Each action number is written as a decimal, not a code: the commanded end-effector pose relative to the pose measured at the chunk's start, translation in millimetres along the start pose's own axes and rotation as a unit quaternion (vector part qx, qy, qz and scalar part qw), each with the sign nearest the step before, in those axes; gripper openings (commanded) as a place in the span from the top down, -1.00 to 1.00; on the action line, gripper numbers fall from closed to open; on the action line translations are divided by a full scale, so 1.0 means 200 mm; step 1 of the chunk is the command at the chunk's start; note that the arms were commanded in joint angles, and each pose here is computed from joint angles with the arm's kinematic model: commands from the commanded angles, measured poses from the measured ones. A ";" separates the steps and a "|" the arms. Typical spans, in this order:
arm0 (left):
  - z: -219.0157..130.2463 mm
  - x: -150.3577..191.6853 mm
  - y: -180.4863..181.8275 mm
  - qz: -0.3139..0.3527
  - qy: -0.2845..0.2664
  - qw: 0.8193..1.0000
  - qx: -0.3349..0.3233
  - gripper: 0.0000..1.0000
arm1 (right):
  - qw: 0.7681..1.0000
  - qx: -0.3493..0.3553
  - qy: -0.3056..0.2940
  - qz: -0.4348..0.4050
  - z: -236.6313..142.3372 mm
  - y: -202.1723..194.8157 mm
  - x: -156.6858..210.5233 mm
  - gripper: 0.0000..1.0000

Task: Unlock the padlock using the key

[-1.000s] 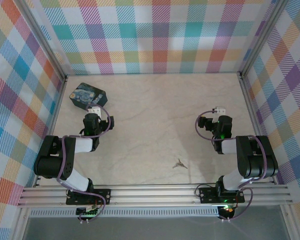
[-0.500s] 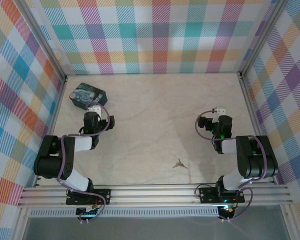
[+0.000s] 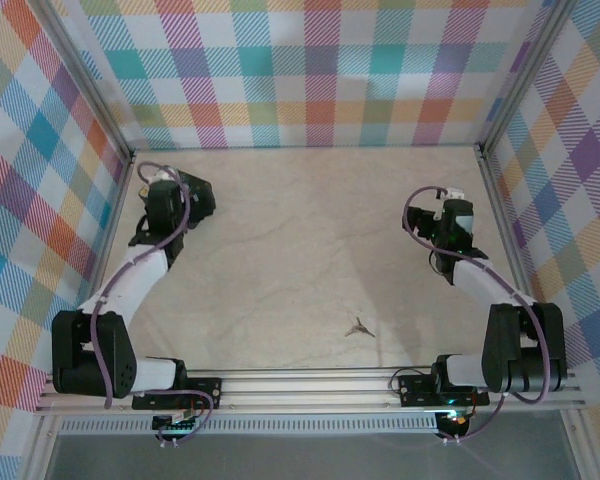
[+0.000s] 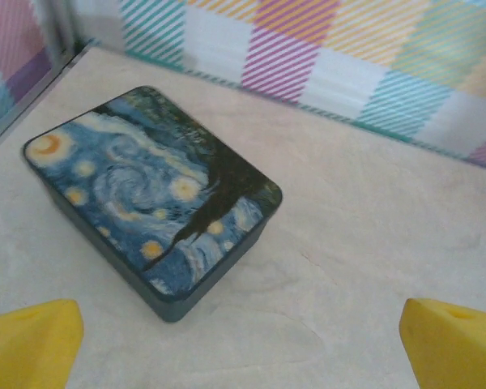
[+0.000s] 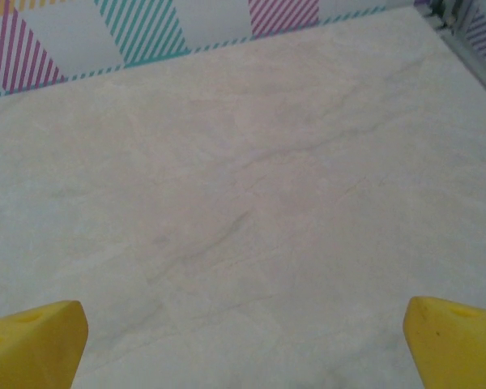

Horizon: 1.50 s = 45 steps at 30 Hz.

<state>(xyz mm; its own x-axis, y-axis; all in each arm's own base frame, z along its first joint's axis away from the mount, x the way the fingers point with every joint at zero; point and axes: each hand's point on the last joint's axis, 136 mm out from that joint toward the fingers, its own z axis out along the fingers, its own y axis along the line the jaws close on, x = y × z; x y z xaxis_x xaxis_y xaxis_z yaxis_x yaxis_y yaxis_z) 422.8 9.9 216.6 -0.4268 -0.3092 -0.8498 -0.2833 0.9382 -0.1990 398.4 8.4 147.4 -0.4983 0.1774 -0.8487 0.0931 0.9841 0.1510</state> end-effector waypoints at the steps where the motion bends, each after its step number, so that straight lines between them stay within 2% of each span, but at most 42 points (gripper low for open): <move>1: 0.02 0.13 0.22 -0.069 0.121 0.984 -0.109 -1.00 | 0.998 -0.039 0.044 0.028 -0.05 0.11 0.01 -0.98; 6: 0.19 0.08 0.30 -0.164 0.145 0.970 -0.109 -0.96 | 0.991 -0.114 0.067 -0.031 -0.08 0.45 0.00 -0.98; 9: 0.34 0.10 0.34 -0.197 0.167 0.961 -0.100 -0.93 | 0.984 -0.150 0.083 -0.050 -0.10 0.63 0.02 -0.98; 15: 0.61 0.12 0.37 -0.207 0.184 0.958 -0.081 -0.89 | 0.969 -0.209 0.109 -0.075 -0.12 0.92 0.07 -0.97; 18: 0.68 0.15 0.34 -0.194 0.193 0.960 -0.062 -0.89 | 0.961 -0.230 0.122 -0.092 -0.13 1.04 0.11 -0.97; 21: 0.71 0.24 0.32 -0.181 0.231 0.955 -0.051 -0.80 | 0.956 -0.242 0.133 -0.100 -0.14 1.11 0.15 -0.97; 25: 0.68 0.33 0.27 -0.150 0.254 0.955 -0.029 -0.74 | 0.953 -0.251 0.142 -0.096 -0.16 1.15 0.17 -0.98; 28: 0.64 0.43 0.18 -0.109 0.289 0.951 -0.002 -0.63 | 0.952 -0.253 0.144 -0.091 -0.18 1.16 0.16 -0.98; 30: 0.60 0.51 0.10 -0.082 0.315 0.945 0.024 -0.54 | 0.953 -0.249 0.146 -0.095 -0.20 1.15 0.14 -0.99; 34: 0.48 0.62 -0.11 -0.035 0.339 0.937 0.082 -0.49 | 0.955 -0.241 0.142 -0.099 -0.27 1.11 0.10 -0.99; 37: 0.33 0.73 -0.32 0.028 0.364 0.920 0.144 -0.46 | 0.957 -0.232 0.145 -0.092 -0.32 1.07 0.09 -0.99; 40: 0.14 0.87 -0.54 0.129 0.392 0.887 0.207 -0.46 | 0.958 -0.224 0.157 -0.087 -0.36 1.03 0.11 -0.99; 42: 0.02 0.94 -0.64 0.172 0.407 0.864 0.241 -0.43 | 0.956 -0.224 0.172 -0.076 -0.36 1.02 0.14 -0.99; 43: -0.01 0.95 -0.67 0.182 0.409 0.858 0.252 -0.39 | 0.954 -0.227 0.181 -0.070 -0.35 1.01 0.16 -0.99; 44: -0.02 0.94 -0.68 0.184 0.403 0.861 0.250 -0.37 | 0.951 -0.234 0.190 -0.061 -0.35 1.02 0.18 -1.00; 45: 0.00 0.90 -0.67 0.179 0.388 0.873 0.235 -0.37 | 0.948 -0.242 0.200 -0.053 -0.35 1.04 0.19 -1.00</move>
<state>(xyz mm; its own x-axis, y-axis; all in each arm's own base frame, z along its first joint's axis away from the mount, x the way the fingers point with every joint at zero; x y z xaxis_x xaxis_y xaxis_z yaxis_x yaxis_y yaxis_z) 407.6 -181.7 86.3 -0.9164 0.1090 -0.3851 0.2556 0.8999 -0.3534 347.6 218.6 194.3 -0.7145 -0.0562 -0.6974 -0.3682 0.8778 0.3065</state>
